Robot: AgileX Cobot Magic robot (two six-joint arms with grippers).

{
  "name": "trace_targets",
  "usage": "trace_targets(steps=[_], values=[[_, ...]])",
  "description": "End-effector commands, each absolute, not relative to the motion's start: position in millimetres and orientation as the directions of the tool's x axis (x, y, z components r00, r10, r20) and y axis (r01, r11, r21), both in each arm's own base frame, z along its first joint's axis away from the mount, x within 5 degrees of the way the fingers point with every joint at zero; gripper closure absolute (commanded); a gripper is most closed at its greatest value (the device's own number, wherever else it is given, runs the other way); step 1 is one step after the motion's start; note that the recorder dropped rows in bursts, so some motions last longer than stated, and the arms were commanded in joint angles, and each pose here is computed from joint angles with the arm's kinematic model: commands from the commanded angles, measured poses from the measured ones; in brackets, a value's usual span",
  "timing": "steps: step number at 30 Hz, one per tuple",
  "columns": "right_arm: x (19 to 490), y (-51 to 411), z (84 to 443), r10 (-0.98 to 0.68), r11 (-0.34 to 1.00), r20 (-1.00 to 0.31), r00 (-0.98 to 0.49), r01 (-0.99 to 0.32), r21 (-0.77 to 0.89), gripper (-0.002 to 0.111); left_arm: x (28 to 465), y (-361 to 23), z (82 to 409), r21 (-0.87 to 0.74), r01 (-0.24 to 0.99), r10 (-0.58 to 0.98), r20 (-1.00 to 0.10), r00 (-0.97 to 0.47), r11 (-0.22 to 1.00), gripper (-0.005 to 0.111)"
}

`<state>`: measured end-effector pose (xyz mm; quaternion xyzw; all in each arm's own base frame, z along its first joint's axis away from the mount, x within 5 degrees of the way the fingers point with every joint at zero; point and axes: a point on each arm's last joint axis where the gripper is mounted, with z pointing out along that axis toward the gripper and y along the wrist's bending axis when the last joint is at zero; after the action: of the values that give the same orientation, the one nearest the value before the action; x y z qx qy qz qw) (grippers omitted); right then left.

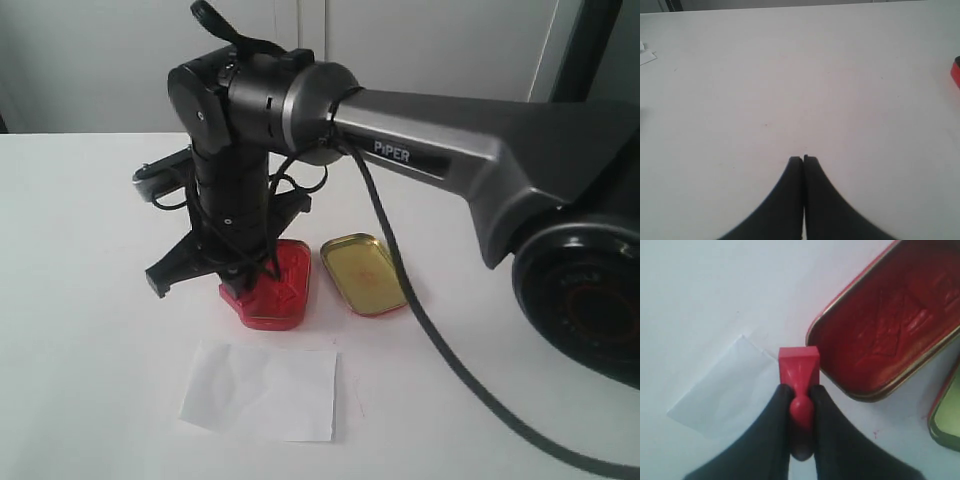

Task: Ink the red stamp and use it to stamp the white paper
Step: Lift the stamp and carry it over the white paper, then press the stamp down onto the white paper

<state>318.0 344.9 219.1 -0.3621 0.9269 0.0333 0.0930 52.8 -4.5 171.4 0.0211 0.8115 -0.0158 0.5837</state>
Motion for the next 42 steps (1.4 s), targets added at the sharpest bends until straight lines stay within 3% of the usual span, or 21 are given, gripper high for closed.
trace_targets(steps=[1, 14, 25, 42], values=[[309.1, 333.0, 228.3, -0.679, 0.726, -0.183, -0.711, -0.687, -0.022, 0.108, 52.8, -4.5, 169.8, -0.005, 0.051, 0.011, -0.949, -0.316, 0.999, 0.107], [265.0, 289.5, 221.5, -0.669, 0.730, -0.183, -0.720, -0.683, 0.015, 0.108, 52.8, -4.5, 169.8, -0.005, 0.051, 0.011, -0.949, -0.316, 0.999, 0.107], [242.4, 314.8, 205.9, -0.710, 0.677, -0.244, -0.660, -0.736, 0.022, 0.108, 52.8, -4.5, 169.8, -0.005, 0.051, 0.011, -0.949, -0.316, 0.999, 0.107], [248.0, 321.8, 179.1, -0.732, 0.667, -0.212, -0.648, -0.745, -0.024, 0.108, 52.8, -4.5, 169.8, -0.005, 0.051, 0.011, -0.949, -0.316, 0.999, 0.107]])
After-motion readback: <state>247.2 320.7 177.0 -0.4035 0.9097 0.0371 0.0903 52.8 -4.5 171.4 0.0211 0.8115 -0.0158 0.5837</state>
